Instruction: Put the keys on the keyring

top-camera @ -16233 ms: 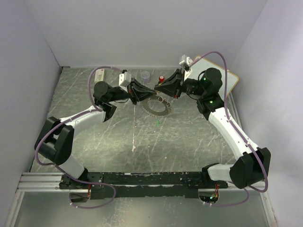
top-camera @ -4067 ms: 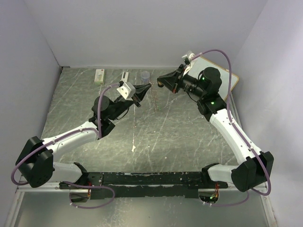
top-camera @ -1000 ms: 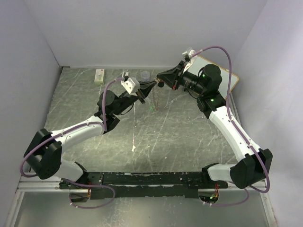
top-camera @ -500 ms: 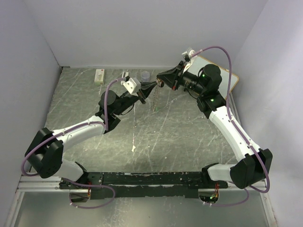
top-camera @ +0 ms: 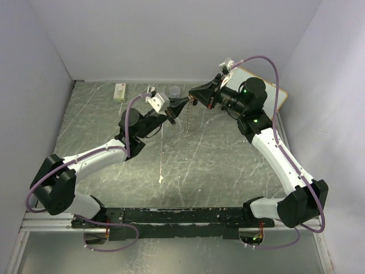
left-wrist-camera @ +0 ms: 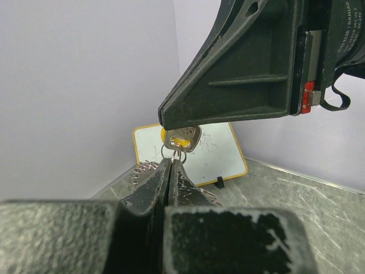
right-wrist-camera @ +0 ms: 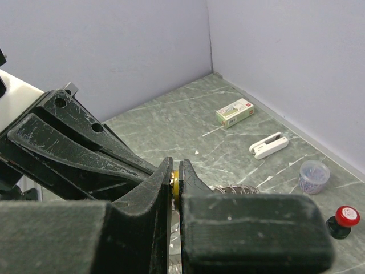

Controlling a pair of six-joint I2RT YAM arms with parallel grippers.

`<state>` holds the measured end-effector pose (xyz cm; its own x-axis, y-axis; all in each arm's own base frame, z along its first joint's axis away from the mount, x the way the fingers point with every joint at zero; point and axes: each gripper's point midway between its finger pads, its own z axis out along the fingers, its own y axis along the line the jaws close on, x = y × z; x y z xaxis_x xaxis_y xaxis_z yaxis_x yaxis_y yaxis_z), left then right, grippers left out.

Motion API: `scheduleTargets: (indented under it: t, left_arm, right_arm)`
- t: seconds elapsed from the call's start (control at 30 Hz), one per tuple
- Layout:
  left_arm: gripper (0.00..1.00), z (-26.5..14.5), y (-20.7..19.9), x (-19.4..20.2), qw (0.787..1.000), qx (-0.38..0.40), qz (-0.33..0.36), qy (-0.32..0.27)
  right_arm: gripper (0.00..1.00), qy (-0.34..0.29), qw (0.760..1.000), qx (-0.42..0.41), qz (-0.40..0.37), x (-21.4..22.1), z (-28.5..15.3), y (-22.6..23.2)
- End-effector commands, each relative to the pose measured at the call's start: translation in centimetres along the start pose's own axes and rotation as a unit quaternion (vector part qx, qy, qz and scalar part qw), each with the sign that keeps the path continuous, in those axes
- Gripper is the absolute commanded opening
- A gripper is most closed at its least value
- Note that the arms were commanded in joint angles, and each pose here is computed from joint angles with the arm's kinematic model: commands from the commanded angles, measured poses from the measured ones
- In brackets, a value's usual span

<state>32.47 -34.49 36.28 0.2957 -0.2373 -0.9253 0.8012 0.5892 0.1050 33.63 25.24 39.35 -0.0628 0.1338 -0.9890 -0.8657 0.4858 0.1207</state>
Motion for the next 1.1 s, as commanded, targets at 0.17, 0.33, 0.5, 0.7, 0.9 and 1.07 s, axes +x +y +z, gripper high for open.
scheduleTargets:
  t: [0.17,0.33,0.5,0.7,0.9,1.07]
  left_arm:
    - [0.07,0.6,0.4,-3.2,0.999,0.001,0.012,-0.045]
    - [0.07,0.5,0.4,-2.8,0.999,-0.001,0.011,-0.042]
    - [0.07,0.7,0.8,-2.6,0.999,-0.011,0.004,-0.033]
    - [1.0,-0.6,1.8,-3.7,0.998,-0.048,-0.001,-0.046]
    - [1.0,-3.6,2.6,-6.9,0.994,-0.086,0.019,-0.061]
    - [1.0,-8.1,4.6,-6.8,0.986,-0.162,0.032,-0.031]
  right_arm:
    - [0.0,-0.015,1.0,-0.005,-0.019,-1.6,-0.2,0.5]
    - [0.0,-0.015,1.0,-0.005,-0.021,-1.7,-0.2,0.6]
    - [0.0,-0.016,1.0,-0.004,-0.021,-1.8,-0.2,0.5]
    - [0.0,-0.018,1.0,0.002,-0.023,-2.0,-0.3,0.4]
    - [0.0,-0.019,0.999,0.003,-0.028,-2.2,-0.4,0.4]
    - [0.0,-0.019,0.999,0.027,-0.035,-2.4,-0.7,-0.2]
